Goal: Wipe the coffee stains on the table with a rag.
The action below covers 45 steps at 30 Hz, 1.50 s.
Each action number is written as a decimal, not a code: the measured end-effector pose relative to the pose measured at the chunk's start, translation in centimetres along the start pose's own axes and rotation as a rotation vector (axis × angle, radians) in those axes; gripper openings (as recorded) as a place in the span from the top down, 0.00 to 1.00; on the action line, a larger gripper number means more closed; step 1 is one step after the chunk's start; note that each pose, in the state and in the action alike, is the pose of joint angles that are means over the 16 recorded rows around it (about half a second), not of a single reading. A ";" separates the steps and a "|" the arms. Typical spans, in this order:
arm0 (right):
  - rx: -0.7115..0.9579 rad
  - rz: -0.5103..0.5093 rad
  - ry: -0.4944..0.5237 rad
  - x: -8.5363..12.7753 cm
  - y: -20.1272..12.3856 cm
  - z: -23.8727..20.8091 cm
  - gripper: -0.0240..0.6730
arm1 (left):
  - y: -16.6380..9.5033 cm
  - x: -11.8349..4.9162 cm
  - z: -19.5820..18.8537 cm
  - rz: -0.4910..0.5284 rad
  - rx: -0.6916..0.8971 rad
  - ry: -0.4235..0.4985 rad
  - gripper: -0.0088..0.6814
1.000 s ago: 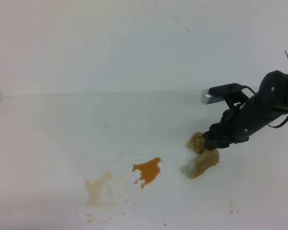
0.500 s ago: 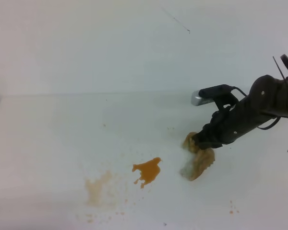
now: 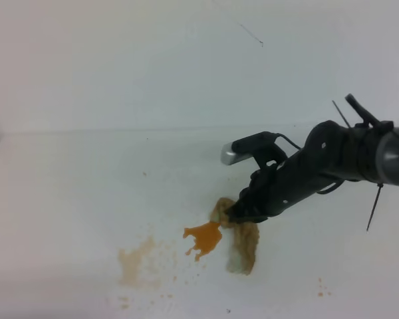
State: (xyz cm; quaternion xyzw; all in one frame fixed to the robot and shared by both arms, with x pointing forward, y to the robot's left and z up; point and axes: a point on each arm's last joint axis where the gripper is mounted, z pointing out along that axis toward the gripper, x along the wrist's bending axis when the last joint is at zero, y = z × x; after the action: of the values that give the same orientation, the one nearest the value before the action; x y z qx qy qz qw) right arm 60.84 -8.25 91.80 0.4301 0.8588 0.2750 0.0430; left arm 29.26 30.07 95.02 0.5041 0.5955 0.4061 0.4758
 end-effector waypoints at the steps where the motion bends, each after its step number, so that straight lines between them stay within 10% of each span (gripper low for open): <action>1: -0.004 -0.008 0.007 0.5 0.1 0.1 0.92 | 0.0 0.0 0.0 0.000 0.000 0.000 0.99; 27: -0.096 -0.054 0.146 7.1 1.3 1.5 0.92 | 0.0 0.0 0.0 0.000 0.000 0.000 0.99; 45: -0.060 -0.022 0.143 5.1 0.5 3.2 0.92 | 0.0 0.0 0.0 0.000 0.000 0.000 0.99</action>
State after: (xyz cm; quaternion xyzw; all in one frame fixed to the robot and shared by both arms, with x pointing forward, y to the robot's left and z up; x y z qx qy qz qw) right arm 58.99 -2.68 90.21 0.3983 0.8557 0.3302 -0.0023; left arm 29.26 30.07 95.02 0.5041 0.5955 0.4061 0.4758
